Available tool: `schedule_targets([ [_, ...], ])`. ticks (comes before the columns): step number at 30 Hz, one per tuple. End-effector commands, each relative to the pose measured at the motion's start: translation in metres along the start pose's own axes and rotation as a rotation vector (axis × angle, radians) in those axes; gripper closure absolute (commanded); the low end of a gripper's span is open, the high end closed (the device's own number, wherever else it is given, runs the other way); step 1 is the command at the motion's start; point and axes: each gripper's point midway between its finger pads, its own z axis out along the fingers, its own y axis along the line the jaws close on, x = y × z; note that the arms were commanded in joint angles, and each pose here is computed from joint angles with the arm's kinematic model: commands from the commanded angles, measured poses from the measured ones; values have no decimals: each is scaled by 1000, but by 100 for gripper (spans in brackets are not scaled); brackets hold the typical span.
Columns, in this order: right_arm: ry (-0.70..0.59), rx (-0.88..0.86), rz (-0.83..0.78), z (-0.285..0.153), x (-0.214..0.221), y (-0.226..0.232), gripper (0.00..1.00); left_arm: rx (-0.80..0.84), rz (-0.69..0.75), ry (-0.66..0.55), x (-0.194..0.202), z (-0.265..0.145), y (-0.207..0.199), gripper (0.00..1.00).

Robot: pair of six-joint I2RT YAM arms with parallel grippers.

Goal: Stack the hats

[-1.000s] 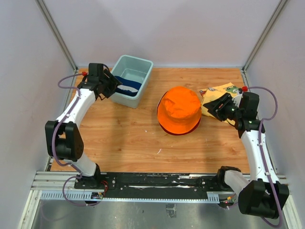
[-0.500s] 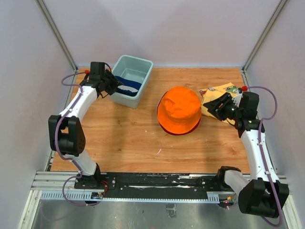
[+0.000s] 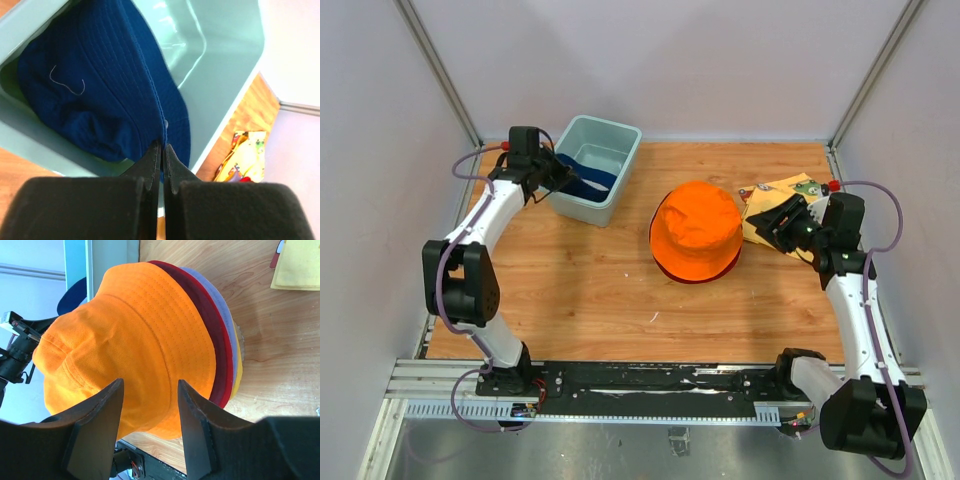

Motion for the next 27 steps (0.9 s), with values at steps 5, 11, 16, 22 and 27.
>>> schedule_targets([
  [5, -51, -15, -13, -14, -14, 14, 52, 321, 26, -284, -81, -66, -106, 100],
  [11, -69, -6, -34, -20, -18, 18, 52, 636, 170, -431, -105, -131, -178, 99],
  [16, -94, 3, -62, -27, -25, 25, 52, 914, 354, -502, -98, -184, -222, 99],
  [22, -138, -23, -98, -37, -40, 47, 51, 1311, 600, -466, -52, -248, -262, 100],
  [27, -201, -128, -132, -43, -66, 86, 47, 1415, 818, -375, -4, -260, -288, 100],
])
